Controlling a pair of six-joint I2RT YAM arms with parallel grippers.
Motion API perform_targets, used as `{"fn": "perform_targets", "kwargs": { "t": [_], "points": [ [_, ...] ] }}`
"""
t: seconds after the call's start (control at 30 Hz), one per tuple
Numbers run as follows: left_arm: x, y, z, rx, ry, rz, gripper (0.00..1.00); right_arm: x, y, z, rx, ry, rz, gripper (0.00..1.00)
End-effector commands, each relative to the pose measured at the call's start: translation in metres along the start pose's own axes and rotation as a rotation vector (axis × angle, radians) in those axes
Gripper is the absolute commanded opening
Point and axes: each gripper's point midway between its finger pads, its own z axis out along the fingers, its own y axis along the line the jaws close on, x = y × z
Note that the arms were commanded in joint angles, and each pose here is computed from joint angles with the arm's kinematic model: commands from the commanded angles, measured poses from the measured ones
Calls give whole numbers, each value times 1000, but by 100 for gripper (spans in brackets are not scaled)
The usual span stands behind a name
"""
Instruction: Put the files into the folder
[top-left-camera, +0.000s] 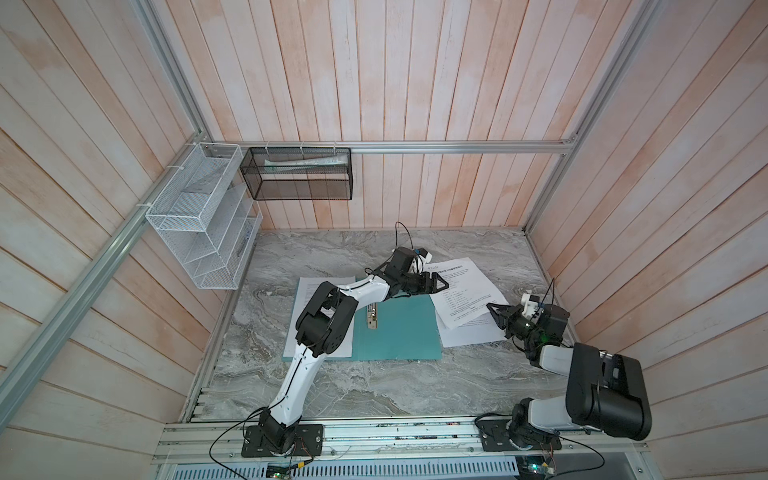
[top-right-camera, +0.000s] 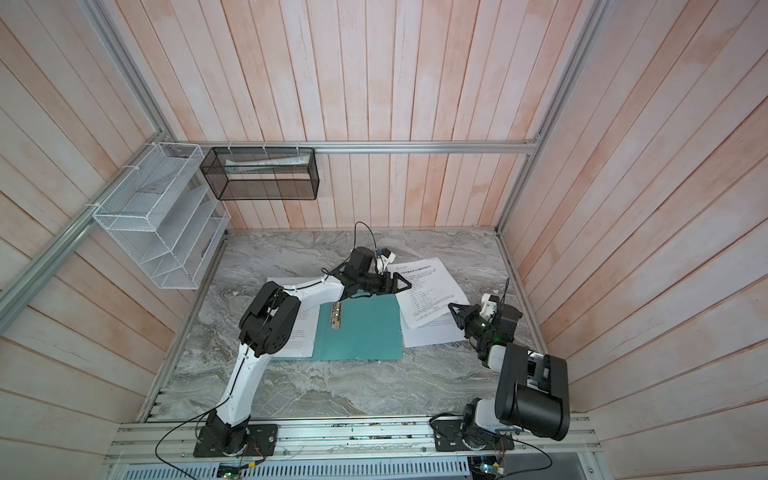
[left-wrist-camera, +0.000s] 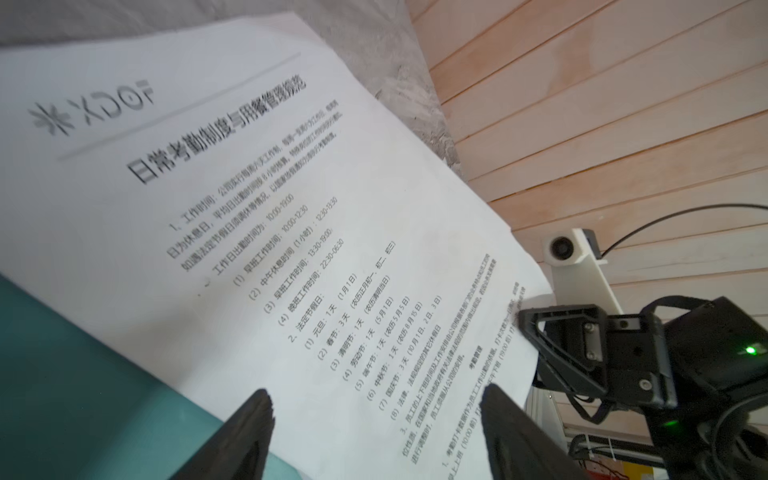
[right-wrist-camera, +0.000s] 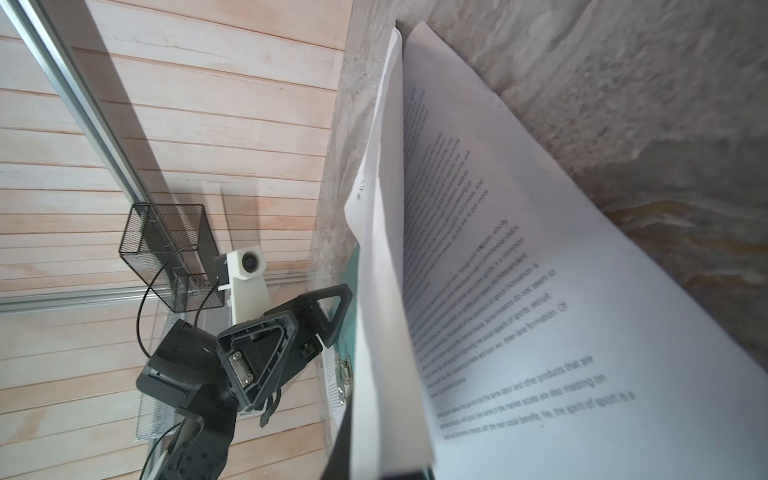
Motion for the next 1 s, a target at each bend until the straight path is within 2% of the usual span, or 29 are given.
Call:
{"fn": "perform_targets", "kwargs": {
  "t": [0.0,0.2,0.33,0.47,0.73,0.83,0.9,0.97],
  "points": [
    [-38,-44,-33,20,-88,76,82,-1,31,-1,-77,12,23,0],
    [-40,-64,-73,8,-161,78,82,9,68,-6,-166,-5,104,0],
    [-24,-56,-98,-33,-188,53,82,35,83,2,-179,22,122,0],
    [-1,-33,-121,-91,-201,12,82,71,62,8,-74,-25,175,0],
    [28,1,-160,-177,-233,-50,82,110,18,3,213,-268,167,0],
    [33,10,-169,-200,-245,-62,82,123,11,3,309,-291,160,0],
    [36,14,-174,-209,-252,-69,82,132,6,8,372,-274,167,0],
    [39,16,-177,-216,-257,-73,82,145,4,20,378,-219,161,0]
  ]
}}
